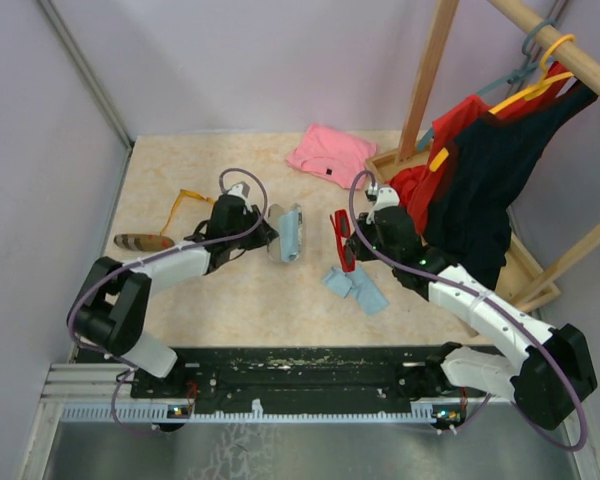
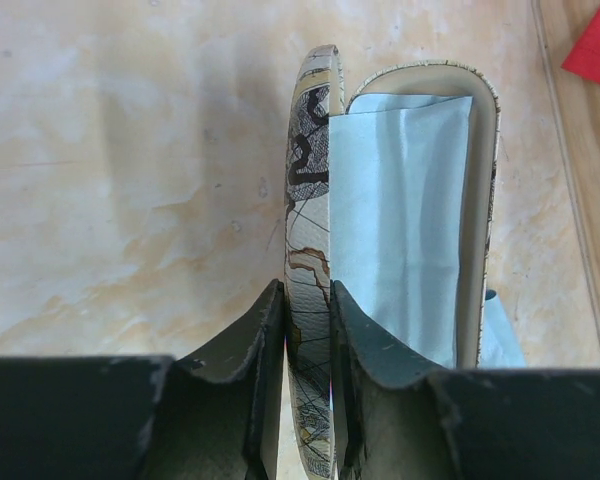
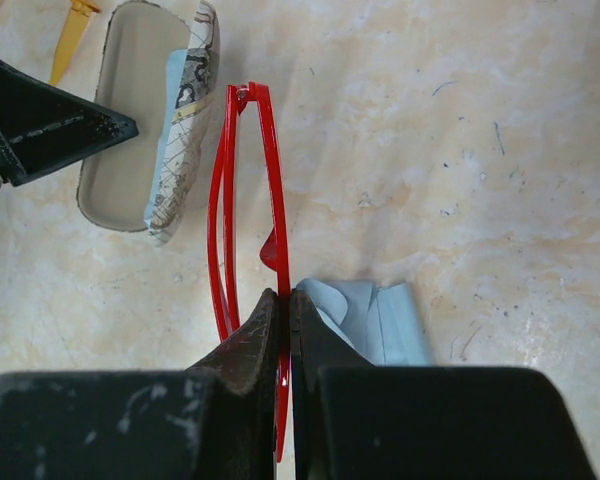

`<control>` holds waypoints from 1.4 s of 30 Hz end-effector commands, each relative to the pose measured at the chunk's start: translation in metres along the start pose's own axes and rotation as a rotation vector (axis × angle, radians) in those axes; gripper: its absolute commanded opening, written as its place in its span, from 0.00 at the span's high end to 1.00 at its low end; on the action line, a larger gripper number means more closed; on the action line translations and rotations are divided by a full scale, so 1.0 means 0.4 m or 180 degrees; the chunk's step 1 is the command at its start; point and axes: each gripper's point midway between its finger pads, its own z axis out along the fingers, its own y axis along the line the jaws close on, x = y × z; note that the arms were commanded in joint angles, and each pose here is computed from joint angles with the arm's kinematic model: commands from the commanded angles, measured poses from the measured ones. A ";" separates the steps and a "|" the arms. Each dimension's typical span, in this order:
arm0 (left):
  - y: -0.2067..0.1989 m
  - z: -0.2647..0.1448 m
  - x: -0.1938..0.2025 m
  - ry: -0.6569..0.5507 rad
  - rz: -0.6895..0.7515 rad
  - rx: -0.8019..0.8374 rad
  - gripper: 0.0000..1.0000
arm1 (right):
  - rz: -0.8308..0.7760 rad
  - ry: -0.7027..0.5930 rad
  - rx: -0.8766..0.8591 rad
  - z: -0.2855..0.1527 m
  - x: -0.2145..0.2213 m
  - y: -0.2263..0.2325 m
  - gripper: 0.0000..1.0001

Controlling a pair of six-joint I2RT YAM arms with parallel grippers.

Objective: Organize the sunglasses
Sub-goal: Adjust the sunglasses case at the center of the board.

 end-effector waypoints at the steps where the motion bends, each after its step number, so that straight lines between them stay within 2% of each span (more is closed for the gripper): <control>1: 0.041 -0.055 -0.015 -0.0124 0.0200 -0.0289 0.73 | 0.0118 -0.0238 -0.0297 -0.002 -0.052 0.046 1.00; 10: 0.112 -0.133 0.003 -0.0108 0.0394 -0.0799 0.73 | 0.0467 -0.0201 -0.0765 0.023 -0.048 0.120 1.00; 16: 0.139 -0.157 0.026 -0.0133 0.0485 -0.0900 0.73 | 0.0744 -0.0099 -0.1012 0.047 -0.025 0.157 1.00; 25: 0.139 -0.152 0.063 -0.0024 0.0543 -0.0948 0.73 | 0.0962 0.0034 -0.1079 0.072 0.023 0.178 1.00; 42: 0.123 -0.152 0.087 0.0040 0.0507 -0.0817 0.59 | 0.1291 0.0064 -0.1251 0.113 0.047 0.232 1.00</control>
